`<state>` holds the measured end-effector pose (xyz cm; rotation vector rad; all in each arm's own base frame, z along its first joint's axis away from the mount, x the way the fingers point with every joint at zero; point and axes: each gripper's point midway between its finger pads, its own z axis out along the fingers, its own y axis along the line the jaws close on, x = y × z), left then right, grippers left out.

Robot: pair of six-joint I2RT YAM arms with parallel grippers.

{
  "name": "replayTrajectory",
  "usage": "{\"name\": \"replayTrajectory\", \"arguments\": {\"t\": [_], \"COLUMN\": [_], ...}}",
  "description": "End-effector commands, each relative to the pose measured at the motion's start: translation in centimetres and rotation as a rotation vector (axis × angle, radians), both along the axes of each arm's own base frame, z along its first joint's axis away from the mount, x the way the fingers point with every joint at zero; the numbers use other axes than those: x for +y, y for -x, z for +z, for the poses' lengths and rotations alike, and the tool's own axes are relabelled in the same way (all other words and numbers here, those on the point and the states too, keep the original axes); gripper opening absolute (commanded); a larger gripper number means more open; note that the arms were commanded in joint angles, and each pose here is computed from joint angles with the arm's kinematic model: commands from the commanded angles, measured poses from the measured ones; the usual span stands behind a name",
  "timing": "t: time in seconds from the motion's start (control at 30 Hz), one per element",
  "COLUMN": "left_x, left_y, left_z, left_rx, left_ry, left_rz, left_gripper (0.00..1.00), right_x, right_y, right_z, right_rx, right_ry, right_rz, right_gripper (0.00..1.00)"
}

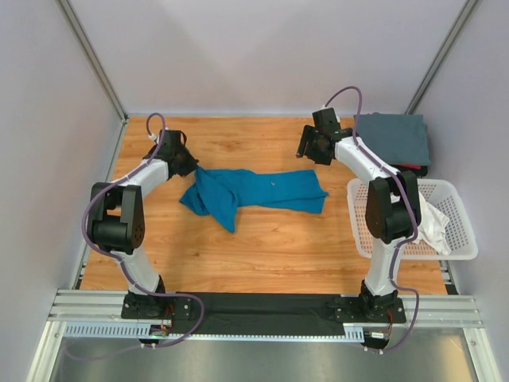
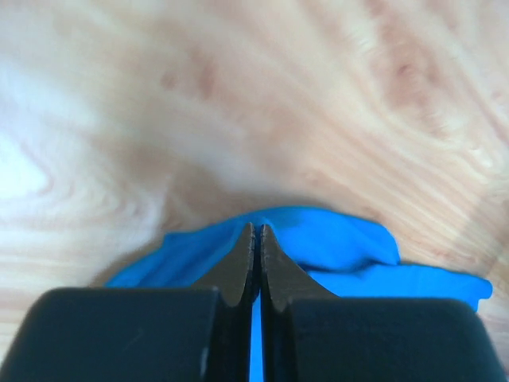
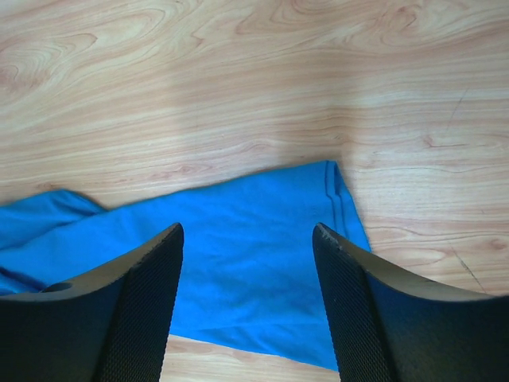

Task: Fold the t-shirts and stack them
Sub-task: Flatten the tshirt out

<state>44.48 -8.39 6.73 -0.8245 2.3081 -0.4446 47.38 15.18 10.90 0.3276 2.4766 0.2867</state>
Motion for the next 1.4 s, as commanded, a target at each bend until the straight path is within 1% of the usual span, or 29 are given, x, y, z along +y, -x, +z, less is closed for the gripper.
{"name": "replayTrajectory", "arguments": {"t": [0.0, 0.07, 0.13, 0.17, 0.2, 0.27, 0.3, 0.37, 0.4, 0.53, 0.63, 0.67, 0.7, 0.73, 0.77, 0.83, 0.87, 0.9, 0.93, 0.97, 1.0, 1.03, 1.07, 1.1, 1.2, 1.23, 1.27, 1.33, 1.37], "left_x": [0.9, 1.4, 1.5, 1.6, 1.0, 0.7, -0.5, -1.4, -2.2, -2.9, -3.0, -3.3, -4.5, -5.1, -5.9, -8.3, -9.0, -10.2, -10.6, -10.6, -11.7, -11.9, -11.7, -12.0, -11.8, -11.8, -11.1, -9.9, -9.0], "left_y": [-4.2, -5.4, -6.9, -7.4, -8.1, -8.7, -8.5, -7.9, -6.8, -3.0, 0.8, 2.0, 4.2, 5.4, 7.2, 10.5, 12.0, 14.6, 15.9, 17.7, 20.0, 21.3, 22.9, 24.5, 27.5, 28.0, 28.2, 27.5, 26.6], "left_z": [8.6, 10.5, 14.0, 15.2, 18.1, 20.8, 23.6, 26.0, 28.0, 30.6, 29.8, 27.6, 28.0, 27.1, 24.2, 22.8, 20.6, 19.5, 18.5, 16.1, 16.0, 15.4, 13.8, 13.6, 11.0, 10.5, 9.3, 9.0, 9.8], "left_rx": [-0.240, -0.299, -0.391, -0.429, -0.501, -0.577, -0.645, -0.711, -0.767, -0.836, -0.806, -0.758, -0.770, -0.758, -0.676, -0.631, -0.570, -0.521, -0.487, -0.402, -0.409, -0.389, -0.328, -0.329, -0.215, -0.193, -0.150, -0.112, -0.123], "left_ry": [-0.116, -0.159, -0.158, -0.178, -0.171, -0.212, -0.203, -0.207, -0.209, -0.247, -0.259, -0.249, -0.251, -0.274, -0.263, -0.270, -0.258, -0.257, -0.256, -0.239, -0.235, -0.238, -0.242, -0.245, -0.183, -0.171, -0.205, -0.264, -0.308], "left_rz": [-0.060, -0.104, -0.149, -0.185, -0.234, -0.321, -0.390, -0.466, -0.524, -0.620, -0.654, -0.673, -0.707, -0.742, -0.781, -0.848, -0.878, -0.918, -0.929, -0.934, -0.984, -1.004, -1.022, -1.051, -1.085, -1.092, -1.065, -0.958, -0.890], "left_gripper": [0.00, 0.00, 0.00, 0.00, 0.00, 0.00, 0.00, 0.00, 0.00, 0.00, 0.00, 0.00, 0.00, 0.00, 0.00, 0.00, 0.00, 0.00, 0.00, 0.00, 0.00, 0.00, 0.00, 0.00, 0.00, 0.04, 0.44, 0.99, 1.00], "right_x": [0.1, -0.2, -0.7, -1.0, -1.2, -1.9, -2.1, -2.7, -2.9, -3.2, -2.8, -2.6, -2.5, -2.4, -2.2, -2.1, -2.1, -2.1, -2.1, -1.5, -1.6, -1.6, -1.5, -1.4, -1.1, -1.1, -0.9, -0.3, -0.1], "right_y": [-1.1, -1.2, -1.2, -1.1, -1.1, -1.1, -1.0, -0.8, -0.8, -0.3, 0.1, 0.2, 0.4, 0.4, 0.4, 0.6, 0.6, 0.7, 0.8, 1.1, 1.3, 1.5, 1.8, 2.0, 2.8, 3.0, 3.3, 3.5, 3.5], "right_z": [1.6, 2.3, 2.8, 3.5, 3.9, 5.2, 5.5, 6.3, 6.6, 7.1, 6.8, 6.7, 6.2, 6.0, 5.7, 5.2, 4.8, 4.7, 4.5, 4.5, 4.3, 4.2, 3.8, 3.6, 2.4, 2.1, 1.7, 1.5, 1.3], "right_rx": [-0.040, -0.049, -0.056, -0.069, -0.079, -0.106, -0.113, -0.127, -0.135, -0.147, -0.138, -0.135, -0.124, -0.119, -0.111, -0.094, -0.085, -0.079, -0.073, -0.061, -0.051, -0.046, -0.032, -0.026, 0.012, 0.023, 0.035, 0.040, 0.041], "right_ry": [-0.008, -0.016, -0.014, -0.016, -0.017, -0.023, -0.022, -0.018, -0.013, -0.009, -0.032, -0.039, -0.051, -0.057, -0.062, -0.068, -0.068, -0.067, -0.065, -0.089, -0.090, -0.092, -0.091, -0.093, -0.094, -0.094, -0.093, -0.088, -0.084], "right_rz": [-0.021, -0.033, -0.045, -0.051, -0.056, -0.064, -0.067, -0.070, -0.076, -0.073, -0.059, -0.055, -0.054, -0.053, -0.051, -0.049, -0.052, -0.051, -0.053, -0.033, -0.031, -0.030, -0.027, -0.021, -0.013, -0.011, -0.007, 0.006, 0.011], "right_gripper": [0.67, 0.66, 0.66, 0.66, 0.66, 0.66, 0.66, 0.66, 0.66, 0.66, 0.66, 0.66, 0.66, 0.66, 0.66, 0.66, 0.66, 0.66, 0.66, 0.66, 0.66, 0.66, 0.66, 0.66, 0.67, 0.67, 0.68, 0.69, 0.72]}}
